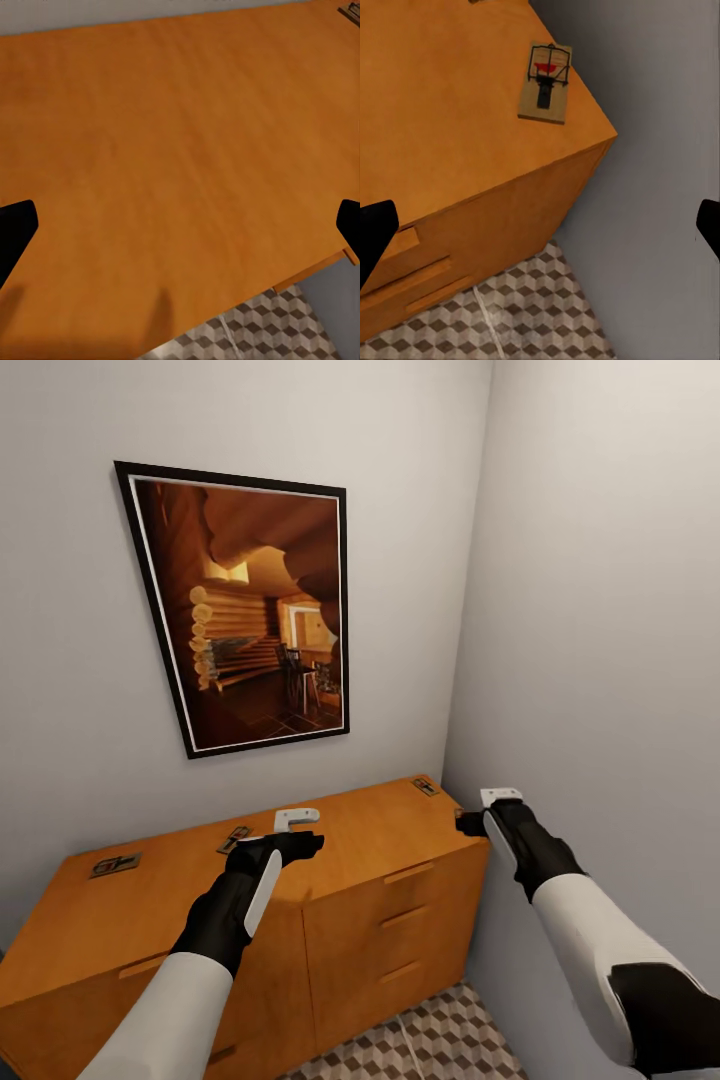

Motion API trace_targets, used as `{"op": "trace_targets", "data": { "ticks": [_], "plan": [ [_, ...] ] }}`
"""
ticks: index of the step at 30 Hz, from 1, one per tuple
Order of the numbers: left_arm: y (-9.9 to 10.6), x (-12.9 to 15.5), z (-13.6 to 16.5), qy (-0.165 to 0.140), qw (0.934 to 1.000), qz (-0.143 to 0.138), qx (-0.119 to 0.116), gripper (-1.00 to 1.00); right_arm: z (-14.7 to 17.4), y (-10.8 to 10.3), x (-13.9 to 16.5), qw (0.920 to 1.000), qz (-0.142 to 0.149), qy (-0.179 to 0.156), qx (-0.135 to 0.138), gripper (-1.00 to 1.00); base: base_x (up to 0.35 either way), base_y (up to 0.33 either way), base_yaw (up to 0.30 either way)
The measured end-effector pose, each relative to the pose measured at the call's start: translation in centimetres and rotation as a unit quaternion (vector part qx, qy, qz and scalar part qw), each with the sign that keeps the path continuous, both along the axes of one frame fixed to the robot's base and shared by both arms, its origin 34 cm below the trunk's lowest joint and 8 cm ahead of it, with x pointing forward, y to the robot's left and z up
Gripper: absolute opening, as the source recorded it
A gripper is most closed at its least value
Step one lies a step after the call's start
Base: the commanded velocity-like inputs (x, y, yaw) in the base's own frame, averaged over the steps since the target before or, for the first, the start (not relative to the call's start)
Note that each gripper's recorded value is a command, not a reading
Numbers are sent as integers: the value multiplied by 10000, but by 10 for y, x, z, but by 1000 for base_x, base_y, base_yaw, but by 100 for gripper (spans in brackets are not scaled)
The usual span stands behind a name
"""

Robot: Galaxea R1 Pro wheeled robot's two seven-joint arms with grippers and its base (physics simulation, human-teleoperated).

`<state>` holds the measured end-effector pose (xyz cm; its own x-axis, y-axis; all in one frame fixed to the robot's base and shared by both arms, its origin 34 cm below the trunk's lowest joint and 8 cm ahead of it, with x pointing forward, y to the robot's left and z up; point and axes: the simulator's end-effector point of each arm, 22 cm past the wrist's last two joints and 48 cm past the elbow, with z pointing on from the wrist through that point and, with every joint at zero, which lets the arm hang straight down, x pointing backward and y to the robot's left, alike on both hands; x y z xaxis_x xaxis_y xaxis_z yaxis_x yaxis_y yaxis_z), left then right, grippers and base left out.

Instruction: Take the four mousetraps from the cabinet in the bathroom and place them on the bathroom floor. Make sure all four end up on the same floor surface, and ensure that at least two of them are either under or directly next to the same bathroom sink.

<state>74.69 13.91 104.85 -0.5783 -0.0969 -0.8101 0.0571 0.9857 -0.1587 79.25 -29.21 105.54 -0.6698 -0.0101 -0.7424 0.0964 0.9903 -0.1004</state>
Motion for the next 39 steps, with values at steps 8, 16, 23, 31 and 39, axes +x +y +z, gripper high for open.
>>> {"op": "trace_targets", "data": {
  "ticks": [8,16,23,31,39],
  "plan": [
    [0,0,0,5,10000,-3,-5,100,5,1,9,10000,27,-14,26,100,0,0,0],
    [0,0,0,5,10000,-3,-3,100,5,2,9,10000,35,2,25,100,0,0,0],
    [0,0,0,4,10000,2,2,100,5,3,9,10000,35,40,51,100,0,0,0],
    [0,0,0,6,10000,2,3,100,4,2,10,10000,26,79,47,100,0,0,0],
    [0,-1,0,5,10000,6,6,100,10,2,12,10000,43,22,45,100,189,0,0]
  ]
}}
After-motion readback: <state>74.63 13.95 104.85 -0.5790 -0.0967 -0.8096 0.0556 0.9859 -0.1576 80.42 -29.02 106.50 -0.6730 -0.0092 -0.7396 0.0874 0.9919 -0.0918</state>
